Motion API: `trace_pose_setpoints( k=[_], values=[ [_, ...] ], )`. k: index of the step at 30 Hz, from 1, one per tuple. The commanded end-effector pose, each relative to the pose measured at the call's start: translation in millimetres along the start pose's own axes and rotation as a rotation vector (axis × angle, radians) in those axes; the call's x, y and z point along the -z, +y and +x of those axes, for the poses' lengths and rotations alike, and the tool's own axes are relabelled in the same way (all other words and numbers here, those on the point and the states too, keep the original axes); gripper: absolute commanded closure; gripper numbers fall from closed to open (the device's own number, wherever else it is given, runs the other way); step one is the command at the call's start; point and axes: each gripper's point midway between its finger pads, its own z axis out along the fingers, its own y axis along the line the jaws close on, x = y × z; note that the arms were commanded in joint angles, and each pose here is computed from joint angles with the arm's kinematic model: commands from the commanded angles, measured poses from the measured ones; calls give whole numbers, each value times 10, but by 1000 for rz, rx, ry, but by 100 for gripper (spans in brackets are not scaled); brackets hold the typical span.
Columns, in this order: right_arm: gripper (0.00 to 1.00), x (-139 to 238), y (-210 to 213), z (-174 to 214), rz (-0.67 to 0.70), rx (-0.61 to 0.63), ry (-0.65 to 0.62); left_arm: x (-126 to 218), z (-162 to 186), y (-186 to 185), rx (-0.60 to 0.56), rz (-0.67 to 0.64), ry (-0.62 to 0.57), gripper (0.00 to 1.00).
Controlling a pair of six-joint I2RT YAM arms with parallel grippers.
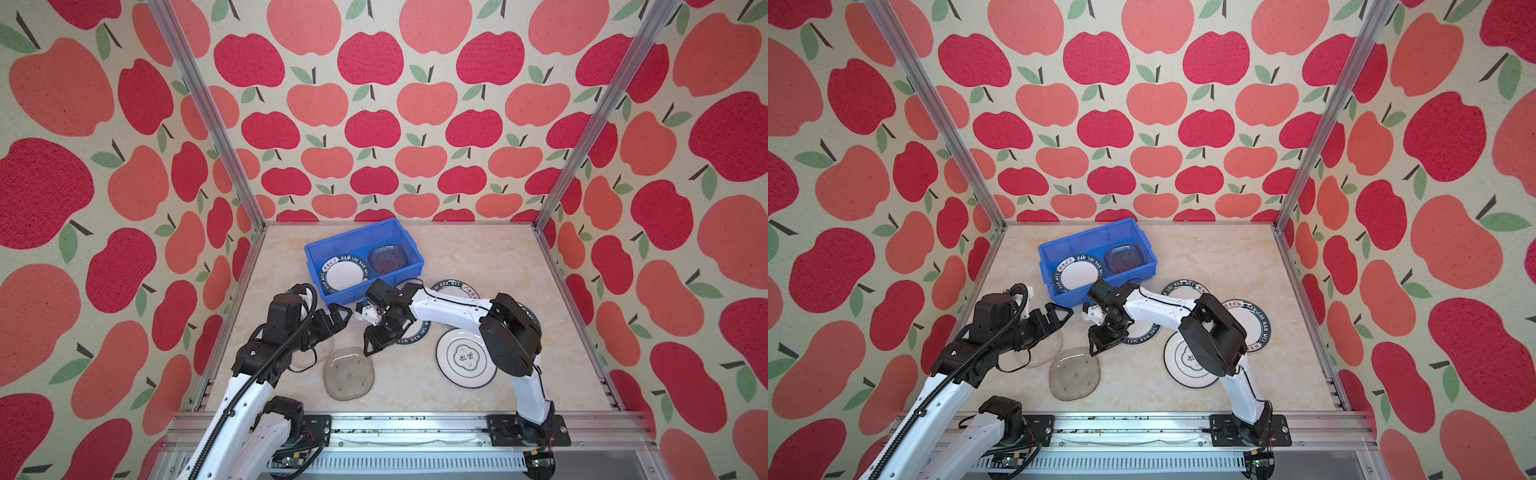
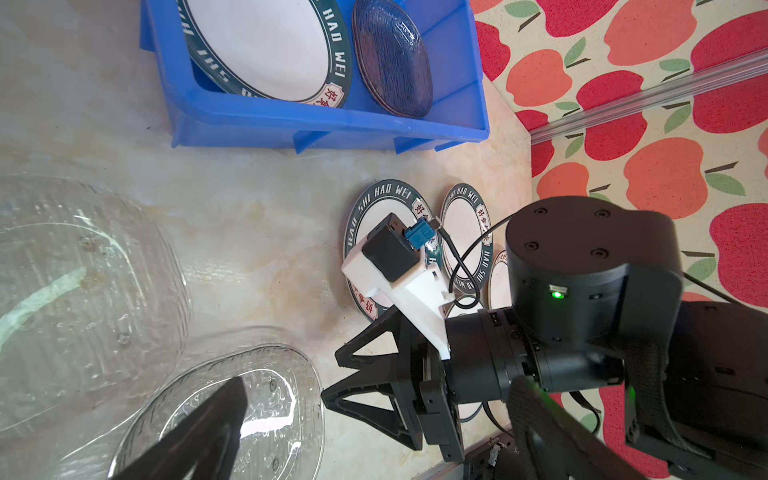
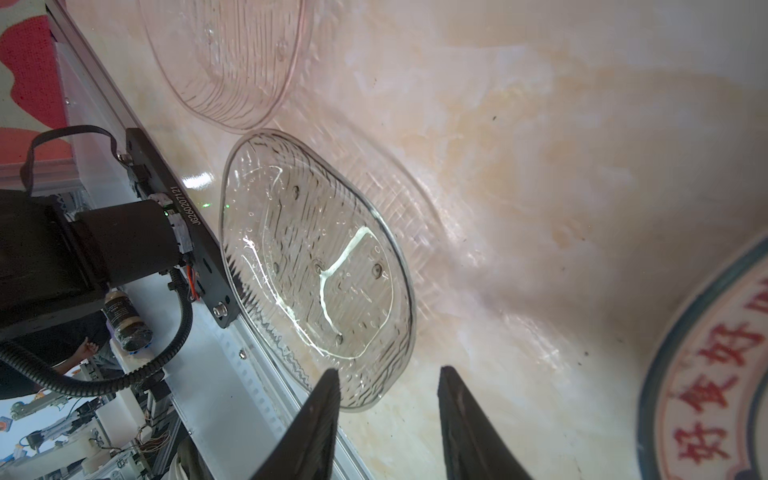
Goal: Place the plates into the plastic bin on the countertop
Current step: 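Open the left gripper and move both grippers toward the next glass plate, then grasp the clear glass plate edge with right gripper while left gripper approaches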
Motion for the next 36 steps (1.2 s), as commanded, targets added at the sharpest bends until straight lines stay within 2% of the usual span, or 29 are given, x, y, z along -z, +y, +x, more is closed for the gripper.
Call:
trace_pose_setpoints(
  k=[1, 30, 36],
  values=[
    [61, -25, 17, 50, -15, 7, 51, -10, 40, 105, 39, -29, -2, 1],
    [75, -304, -49, 112, -72, -54, 144, -82, 78, 249, 40, -80, 18, 4],
    [84, -302, -98, 119, -61, -66, 147, -89, 83, 273, 41, -86, 19, 4]
  ],
)
